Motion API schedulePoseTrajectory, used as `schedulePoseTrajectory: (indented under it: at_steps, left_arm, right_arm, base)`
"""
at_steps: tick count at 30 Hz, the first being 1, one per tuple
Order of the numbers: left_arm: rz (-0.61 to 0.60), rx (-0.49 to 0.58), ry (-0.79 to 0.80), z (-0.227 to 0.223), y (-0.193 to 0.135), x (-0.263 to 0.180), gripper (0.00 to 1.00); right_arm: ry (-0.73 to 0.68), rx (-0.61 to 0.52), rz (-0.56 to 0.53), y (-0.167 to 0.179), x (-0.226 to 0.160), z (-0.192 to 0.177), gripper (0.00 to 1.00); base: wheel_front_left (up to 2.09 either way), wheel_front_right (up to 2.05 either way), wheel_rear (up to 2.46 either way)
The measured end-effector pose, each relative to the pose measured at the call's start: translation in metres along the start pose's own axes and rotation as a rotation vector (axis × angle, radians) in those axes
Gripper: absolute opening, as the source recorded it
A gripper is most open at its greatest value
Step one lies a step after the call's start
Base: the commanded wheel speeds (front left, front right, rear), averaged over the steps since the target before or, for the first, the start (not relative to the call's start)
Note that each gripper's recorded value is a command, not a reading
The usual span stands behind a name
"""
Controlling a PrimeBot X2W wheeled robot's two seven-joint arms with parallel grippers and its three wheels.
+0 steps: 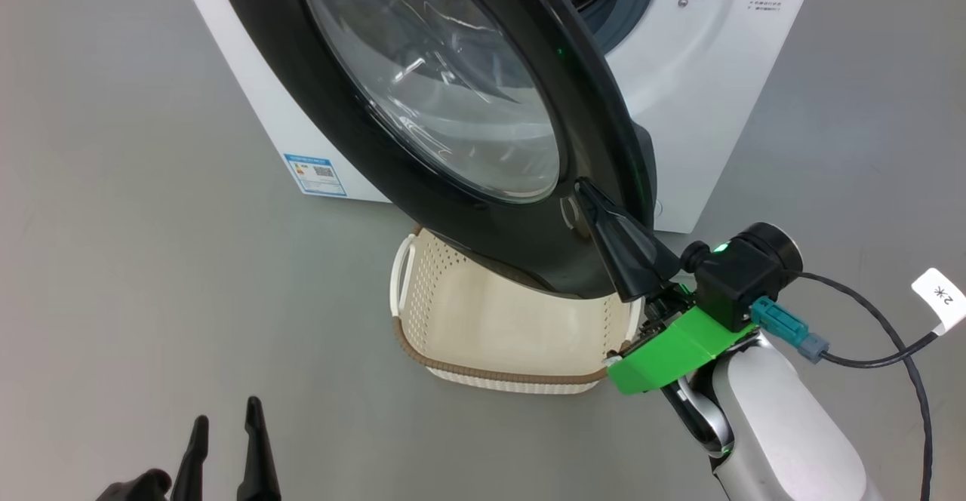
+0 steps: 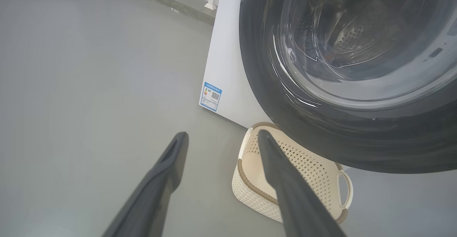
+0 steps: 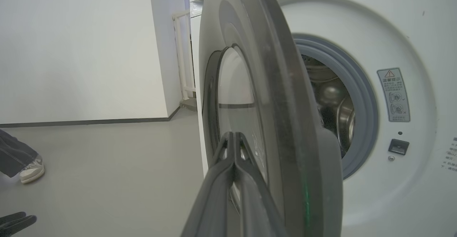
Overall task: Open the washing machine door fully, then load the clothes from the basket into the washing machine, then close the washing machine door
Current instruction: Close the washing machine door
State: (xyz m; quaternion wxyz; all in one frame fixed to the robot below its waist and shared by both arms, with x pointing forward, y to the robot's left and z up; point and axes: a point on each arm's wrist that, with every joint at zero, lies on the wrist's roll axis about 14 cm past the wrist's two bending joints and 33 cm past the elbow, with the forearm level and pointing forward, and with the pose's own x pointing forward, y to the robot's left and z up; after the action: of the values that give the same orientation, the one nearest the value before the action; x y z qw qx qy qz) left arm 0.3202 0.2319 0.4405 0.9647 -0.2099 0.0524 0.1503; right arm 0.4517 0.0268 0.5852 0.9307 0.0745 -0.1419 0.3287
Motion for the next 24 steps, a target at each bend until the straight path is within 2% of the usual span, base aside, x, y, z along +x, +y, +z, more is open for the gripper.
schedulePoseTrajectory:
  at_steps: [24]
  left_arm:
    - [-0.006, -0.002, 0.043, -0.014, -0.006, 0.019, 1.00]
  right_arm:
    - [0.002, -0.018, -0.036, -0.033, 0.015, -0.012, 0.00]
  base:
    - [0.00, 0.00, 0.00]
